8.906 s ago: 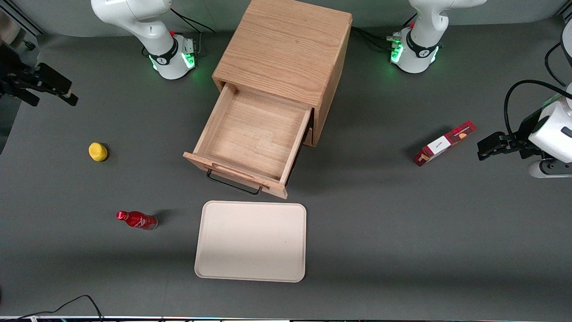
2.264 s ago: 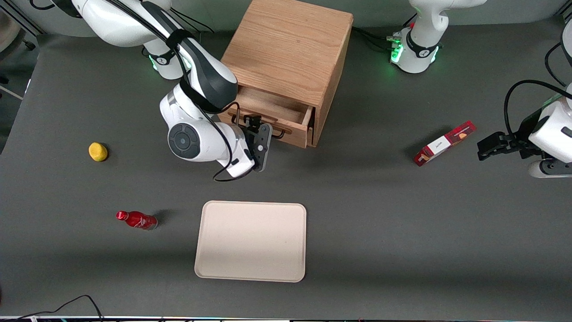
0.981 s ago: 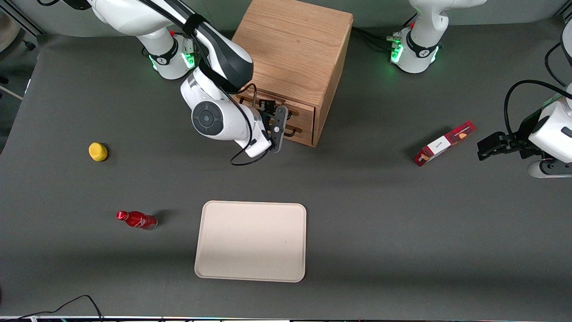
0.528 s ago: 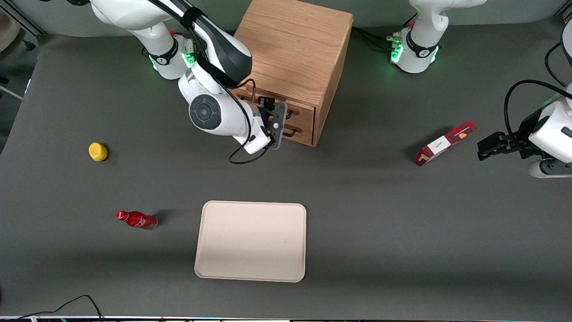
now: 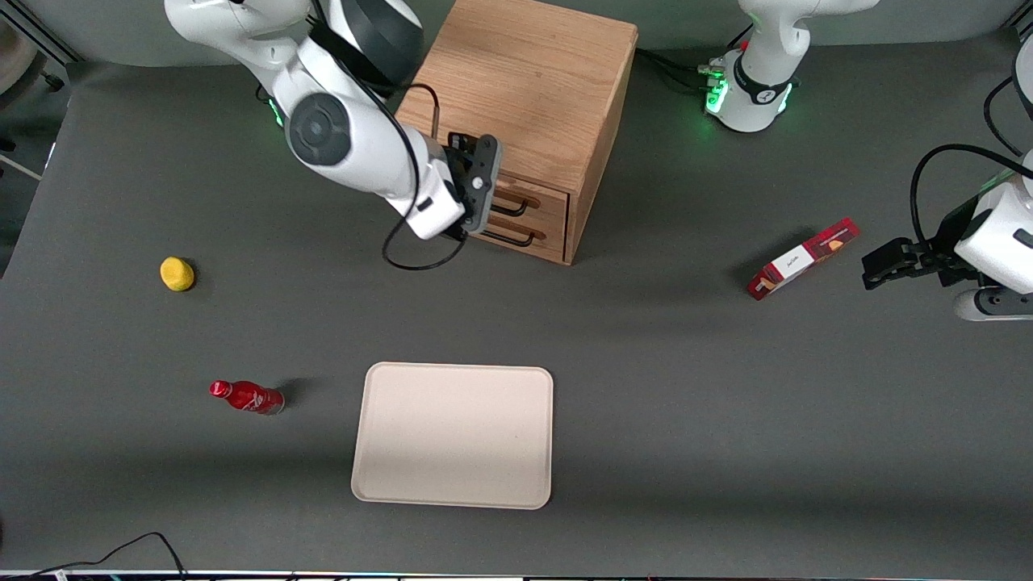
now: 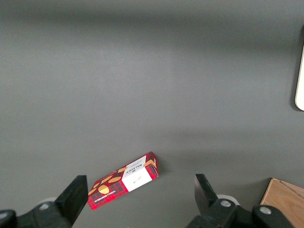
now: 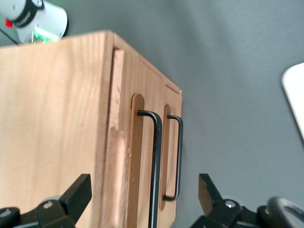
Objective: Close top drawer
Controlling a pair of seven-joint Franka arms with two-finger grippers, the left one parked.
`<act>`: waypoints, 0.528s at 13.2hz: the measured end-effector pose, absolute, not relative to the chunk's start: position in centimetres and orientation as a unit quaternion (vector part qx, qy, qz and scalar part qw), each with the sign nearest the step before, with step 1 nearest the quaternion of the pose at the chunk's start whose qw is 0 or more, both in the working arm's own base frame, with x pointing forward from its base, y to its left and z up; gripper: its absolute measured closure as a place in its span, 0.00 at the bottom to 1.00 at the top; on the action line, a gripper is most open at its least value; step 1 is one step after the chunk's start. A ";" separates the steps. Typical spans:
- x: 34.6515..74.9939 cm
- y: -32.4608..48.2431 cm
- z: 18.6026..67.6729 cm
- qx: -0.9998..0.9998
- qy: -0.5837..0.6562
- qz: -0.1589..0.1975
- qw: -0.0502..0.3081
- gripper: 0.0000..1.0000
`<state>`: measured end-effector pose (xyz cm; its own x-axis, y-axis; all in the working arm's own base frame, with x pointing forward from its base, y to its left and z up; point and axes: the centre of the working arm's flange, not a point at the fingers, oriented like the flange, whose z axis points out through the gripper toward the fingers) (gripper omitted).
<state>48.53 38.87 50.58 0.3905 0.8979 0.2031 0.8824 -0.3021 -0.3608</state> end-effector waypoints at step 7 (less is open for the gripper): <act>42.8 25.4 68.7 -0.937 -0.350 -0.001 0.013 0.00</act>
<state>42.85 25.40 68.67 0.7554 0.6552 0.0109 0.6553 -0.7550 -0.0242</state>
